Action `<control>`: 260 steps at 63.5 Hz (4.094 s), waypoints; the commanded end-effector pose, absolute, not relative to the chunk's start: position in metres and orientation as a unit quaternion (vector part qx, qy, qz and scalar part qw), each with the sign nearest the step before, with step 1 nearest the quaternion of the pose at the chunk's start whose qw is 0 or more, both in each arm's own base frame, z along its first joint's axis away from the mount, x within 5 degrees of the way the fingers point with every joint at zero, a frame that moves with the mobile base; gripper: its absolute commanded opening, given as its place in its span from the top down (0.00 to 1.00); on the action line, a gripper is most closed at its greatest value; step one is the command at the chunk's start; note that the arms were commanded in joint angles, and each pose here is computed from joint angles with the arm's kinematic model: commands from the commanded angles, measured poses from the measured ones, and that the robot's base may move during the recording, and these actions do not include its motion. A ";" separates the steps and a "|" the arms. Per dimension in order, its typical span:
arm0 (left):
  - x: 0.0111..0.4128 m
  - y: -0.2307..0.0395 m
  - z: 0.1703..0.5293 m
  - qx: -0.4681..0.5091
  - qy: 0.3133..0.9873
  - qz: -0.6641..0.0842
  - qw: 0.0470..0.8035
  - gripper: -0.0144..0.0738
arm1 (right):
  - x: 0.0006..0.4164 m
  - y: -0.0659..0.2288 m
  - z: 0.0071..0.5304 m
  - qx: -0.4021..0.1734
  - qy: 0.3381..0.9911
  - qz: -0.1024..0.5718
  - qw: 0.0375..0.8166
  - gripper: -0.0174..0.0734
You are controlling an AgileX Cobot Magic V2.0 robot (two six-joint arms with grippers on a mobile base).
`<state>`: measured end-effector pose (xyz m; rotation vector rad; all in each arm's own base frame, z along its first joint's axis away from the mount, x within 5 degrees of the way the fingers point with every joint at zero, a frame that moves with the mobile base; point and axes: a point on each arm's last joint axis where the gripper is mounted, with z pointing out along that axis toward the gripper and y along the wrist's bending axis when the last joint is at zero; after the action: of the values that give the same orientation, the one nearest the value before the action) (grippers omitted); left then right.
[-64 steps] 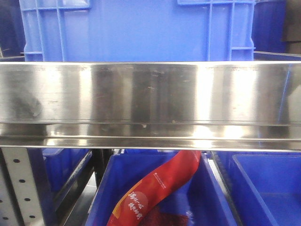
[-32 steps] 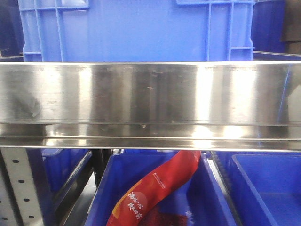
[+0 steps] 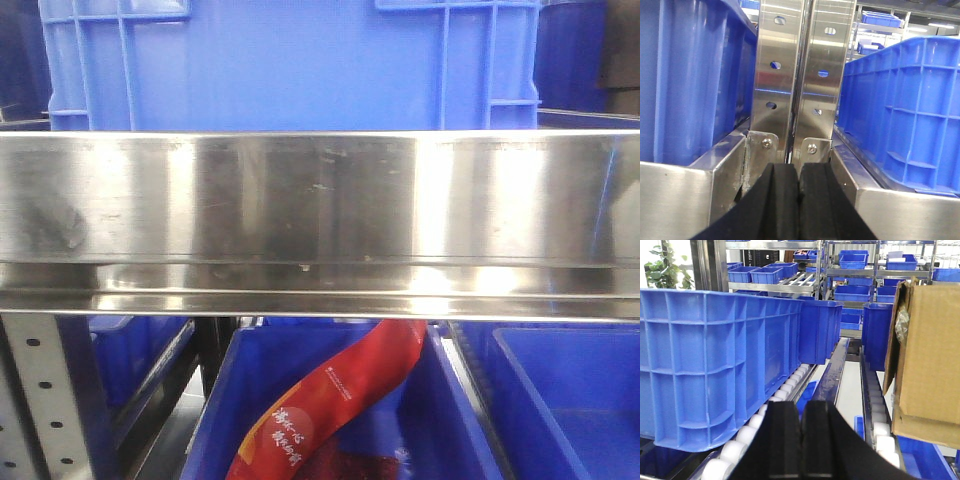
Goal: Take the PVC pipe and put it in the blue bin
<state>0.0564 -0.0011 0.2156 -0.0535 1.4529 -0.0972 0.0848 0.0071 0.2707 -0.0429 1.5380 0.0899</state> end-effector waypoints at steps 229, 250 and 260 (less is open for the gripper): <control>0.056 -0.001 0.217 -0.029 0.658 -0.046 0.751 0.96 | 0.054 -0.004 0.225 0.014 0.673 -0.040 0.739 0.99; 0.056 -0.001 0.217 -0.029 0.658 -0.046 0.751 0.96 | 0.054 -0.005 0.225 0.021 0.673 -0.046 0.738 0.99; 0.056 -0.001 0.217 -0.029 0.658 -0.046 0.751 0.96 | 0.054 -0.005 0.225 0.021 0.673 -0.046 0.738 0.99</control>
<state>0.0564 -0.0012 0.2155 -0.0538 1.4538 -0.0976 0.0539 -0.0045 0.2242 0.0417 1.4994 -0.0939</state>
